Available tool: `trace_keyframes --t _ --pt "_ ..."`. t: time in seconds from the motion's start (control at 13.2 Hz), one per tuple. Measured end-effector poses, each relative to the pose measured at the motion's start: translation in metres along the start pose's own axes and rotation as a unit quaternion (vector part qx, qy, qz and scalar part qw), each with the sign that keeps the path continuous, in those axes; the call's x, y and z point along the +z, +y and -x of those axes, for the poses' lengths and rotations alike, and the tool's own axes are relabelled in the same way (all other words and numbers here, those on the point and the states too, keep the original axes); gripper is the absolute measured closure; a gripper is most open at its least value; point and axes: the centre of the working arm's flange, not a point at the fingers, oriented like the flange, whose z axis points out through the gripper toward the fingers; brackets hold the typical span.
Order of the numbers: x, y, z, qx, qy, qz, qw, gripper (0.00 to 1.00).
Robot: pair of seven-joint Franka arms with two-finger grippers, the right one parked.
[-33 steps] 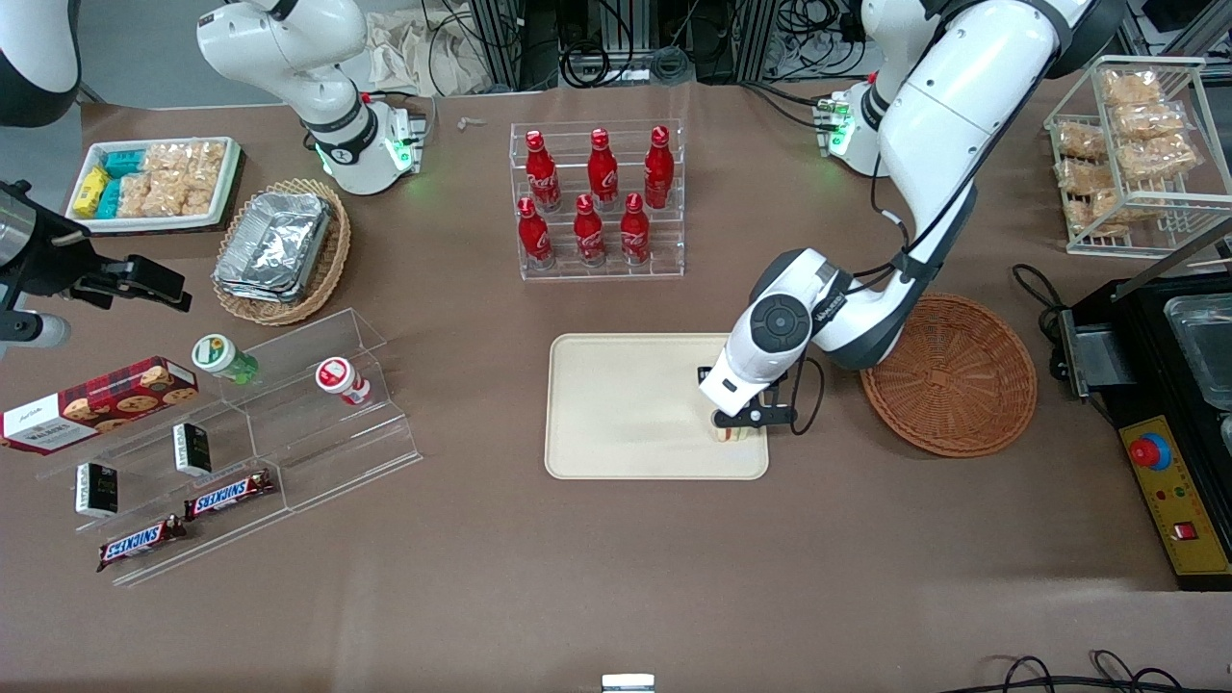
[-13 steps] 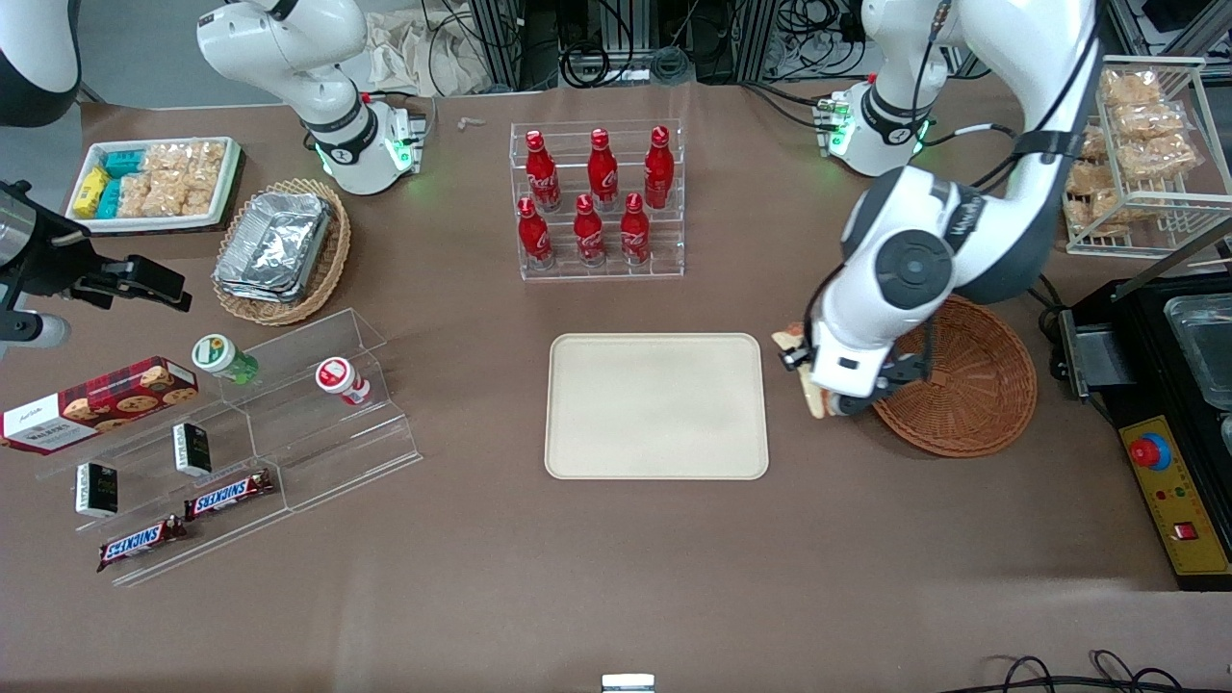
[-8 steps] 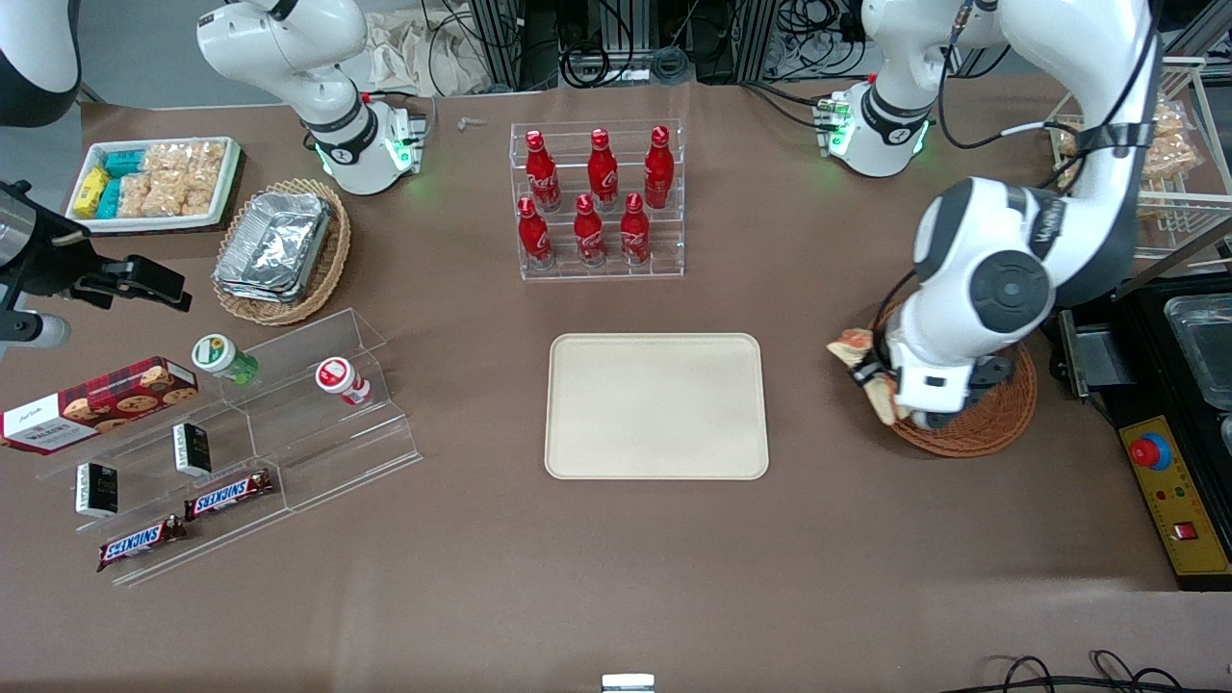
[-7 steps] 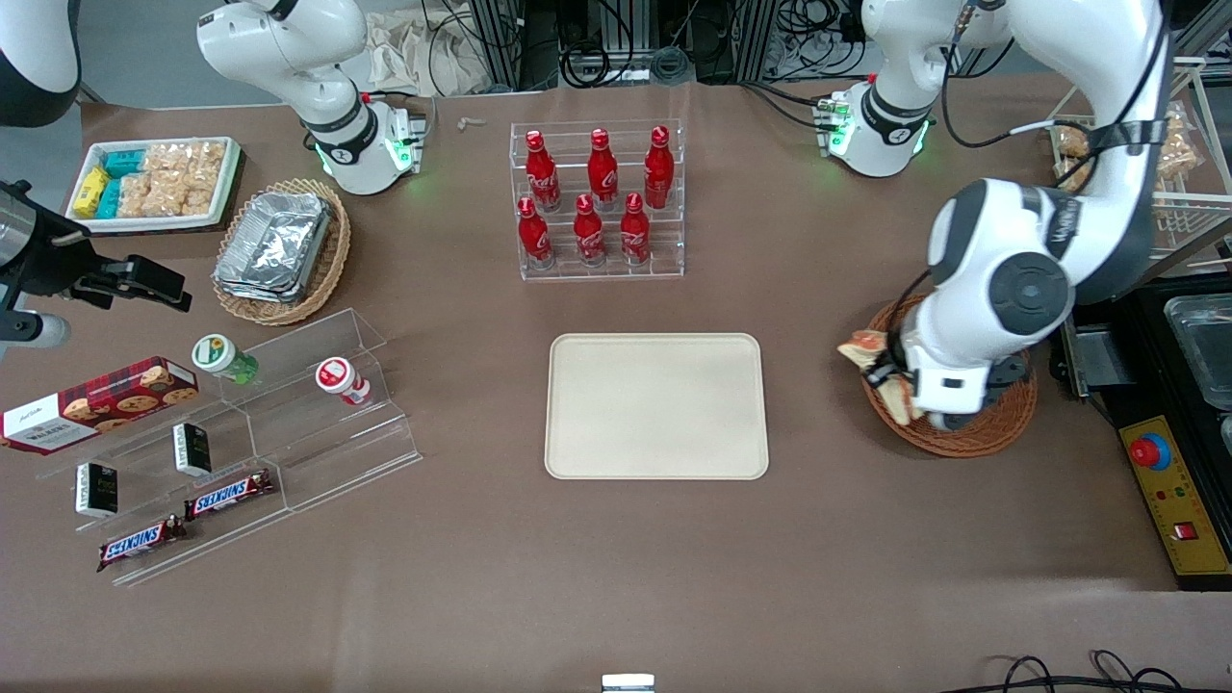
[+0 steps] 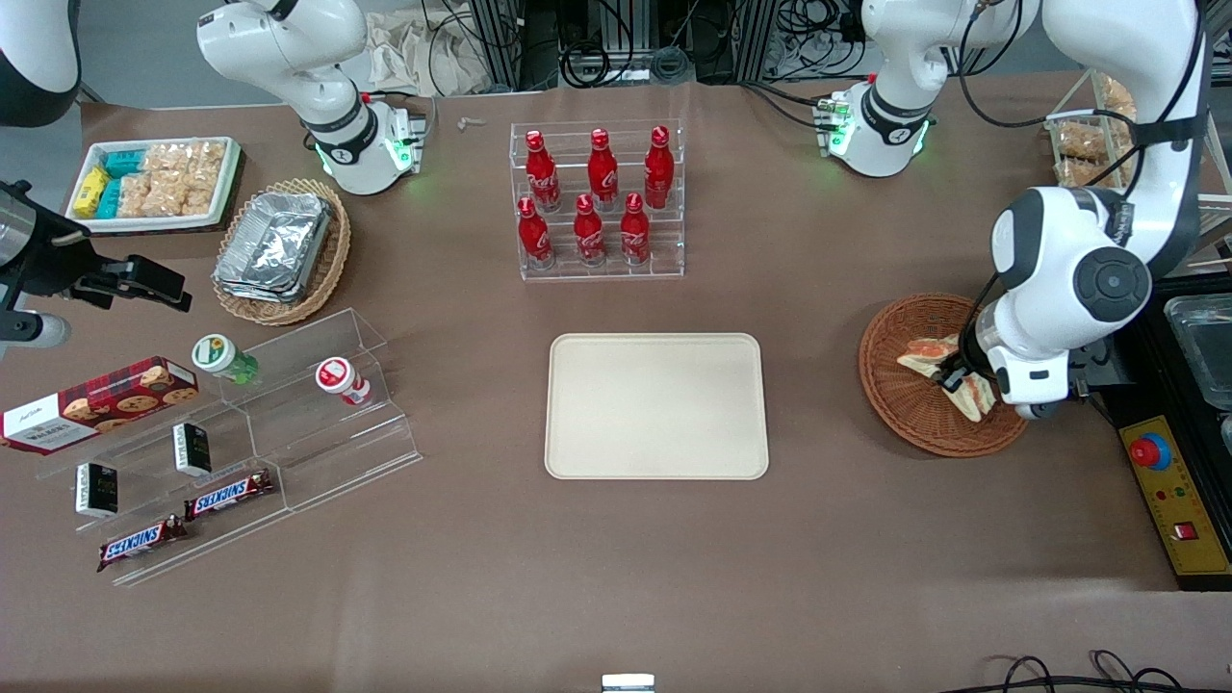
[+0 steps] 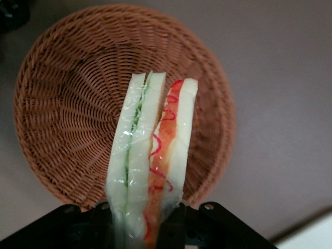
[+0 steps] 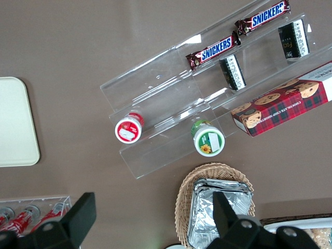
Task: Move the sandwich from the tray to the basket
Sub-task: 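Lower the held sandwich into the wicker basket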
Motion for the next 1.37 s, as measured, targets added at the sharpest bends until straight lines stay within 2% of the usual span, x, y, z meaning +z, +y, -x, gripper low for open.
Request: trace_keyframes --t 0.46,0.76,1.14,1.37 --pt "0.048 -0.031 -0.028 -0.036 -0.002 -0.010 0.9993 0.82" --pt "0.081 -0.028 -0.030 -0.034 -0.005 -0.020 0.9992 0.82" --pt "0.091 -0.027 -0.029 -0.028 -0.009 -0.027 0.9992 0.79" --pt "0.091 -0.026 -0.029 -0.027 -0.007 -0.025 0.9993 0.49"
